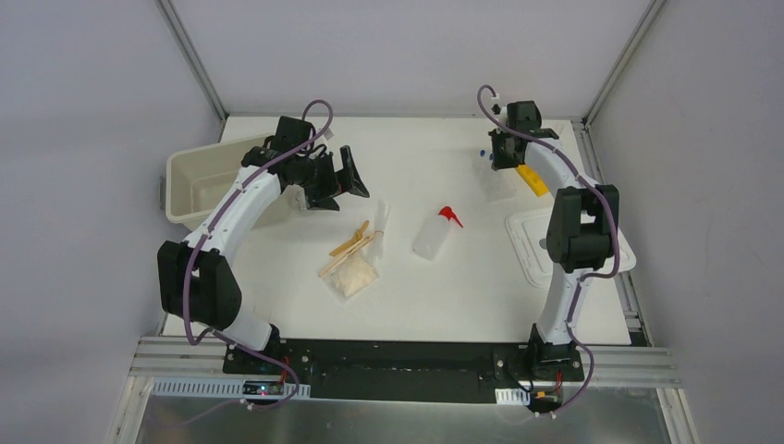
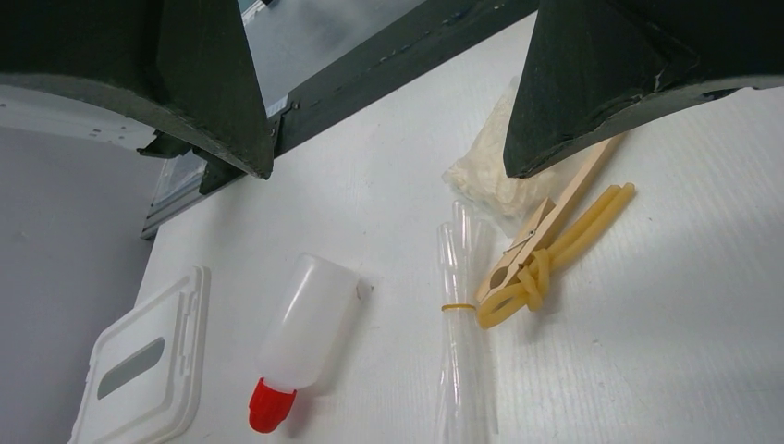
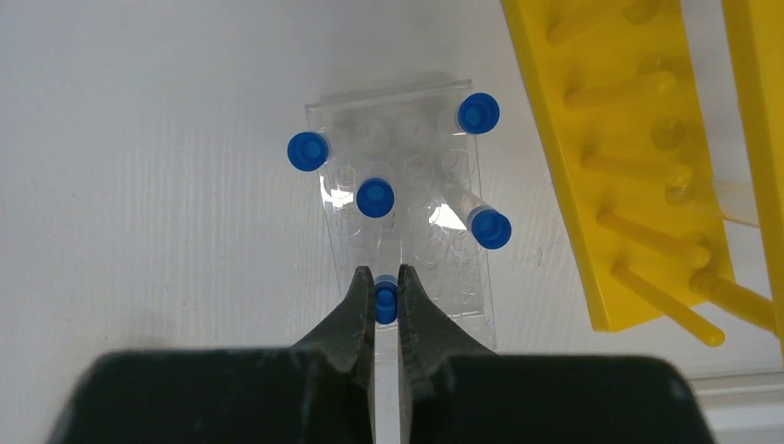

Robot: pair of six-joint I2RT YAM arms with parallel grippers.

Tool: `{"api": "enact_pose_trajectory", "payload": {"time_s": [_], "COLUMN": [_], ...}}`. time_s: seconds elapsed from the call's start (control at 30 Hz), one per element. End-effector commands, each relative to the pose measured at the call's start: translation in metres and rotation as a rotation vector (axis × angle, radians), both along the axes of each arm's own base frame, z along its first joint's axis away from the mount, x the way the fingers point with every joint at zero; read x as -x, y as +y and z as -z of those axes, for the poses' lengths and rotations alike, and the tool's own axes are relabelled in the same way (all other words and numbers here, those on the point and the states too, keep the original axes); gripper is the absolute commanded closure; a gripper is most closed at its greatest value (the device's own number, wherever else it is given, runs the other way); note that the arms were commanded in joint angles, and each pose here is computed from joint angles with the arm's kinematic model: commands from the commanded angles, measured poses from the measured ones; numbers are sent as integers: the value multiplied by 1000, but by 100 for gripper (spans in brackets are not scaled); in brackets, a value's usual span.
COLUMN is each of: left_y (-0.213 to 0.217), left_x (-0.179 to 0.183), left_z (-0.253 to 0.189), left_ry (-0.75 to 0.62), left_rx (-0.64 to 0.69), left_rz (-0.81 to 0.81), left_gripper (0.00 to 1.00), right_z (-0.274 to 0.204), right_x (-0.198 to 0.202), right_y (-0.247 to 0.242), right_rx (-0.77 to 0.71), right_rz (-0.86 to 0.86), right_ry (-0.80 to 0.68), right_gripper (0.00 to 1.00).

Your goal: Organize the chemistry lab equipment

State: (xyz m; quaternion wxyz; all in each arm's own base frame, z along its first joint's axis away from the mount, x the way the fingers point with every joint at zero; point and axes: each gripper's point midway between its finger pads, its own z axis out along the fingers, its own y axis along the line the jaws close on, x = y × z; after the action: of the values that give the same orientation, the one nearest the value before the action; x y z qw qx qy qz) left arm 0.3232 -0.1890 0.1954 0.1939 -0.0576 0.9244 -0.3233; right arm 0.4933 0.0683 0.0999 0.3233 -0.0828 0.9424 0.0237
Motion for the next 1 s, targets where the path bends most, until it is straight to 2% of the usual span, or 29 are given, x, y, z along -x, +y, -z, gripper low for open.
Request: {"api": "enact_pose_trajectory", "payload": {"time_s": [0.0, 0.1, 0.23, 0.3, 0.53, 0.7, 0.97], "left_y": [7, 16, 30, 38, 74, 87, 105], "left_x": [-12, -15, -11, -10, -15, -38, -82], "left_z": [-8, -11, -22, -28, -18, -3, 35], "left_ry": [-92, -153, -241, -299, -436, -481, -419], "left_rx": [-69, -136, -232, -292, -583, -725, -880], "left_rz": [34, 75, 181, 252, 597, 837, 1153], "left_gripper": [1, 1, 1, 1, 2, 5, 21], "right_z": [-12, -17, -35, -48, -96, -123, -138], "right_x": [-19, -22, -19, -15, 8, 33, 65], "right_y": [2, 4, 6, 9, 24, 42, 52], "right_rx": [-6, -11, -30, -51, -125, -188, -249], "right_rz": [-19, -26, -32, -36, -78, -127, -146], "right_ry": [-35, -38, -64, -83, -125, -131, -110], "right_gripper": [95, 86, 67, 53, 23, 14, 11]}}
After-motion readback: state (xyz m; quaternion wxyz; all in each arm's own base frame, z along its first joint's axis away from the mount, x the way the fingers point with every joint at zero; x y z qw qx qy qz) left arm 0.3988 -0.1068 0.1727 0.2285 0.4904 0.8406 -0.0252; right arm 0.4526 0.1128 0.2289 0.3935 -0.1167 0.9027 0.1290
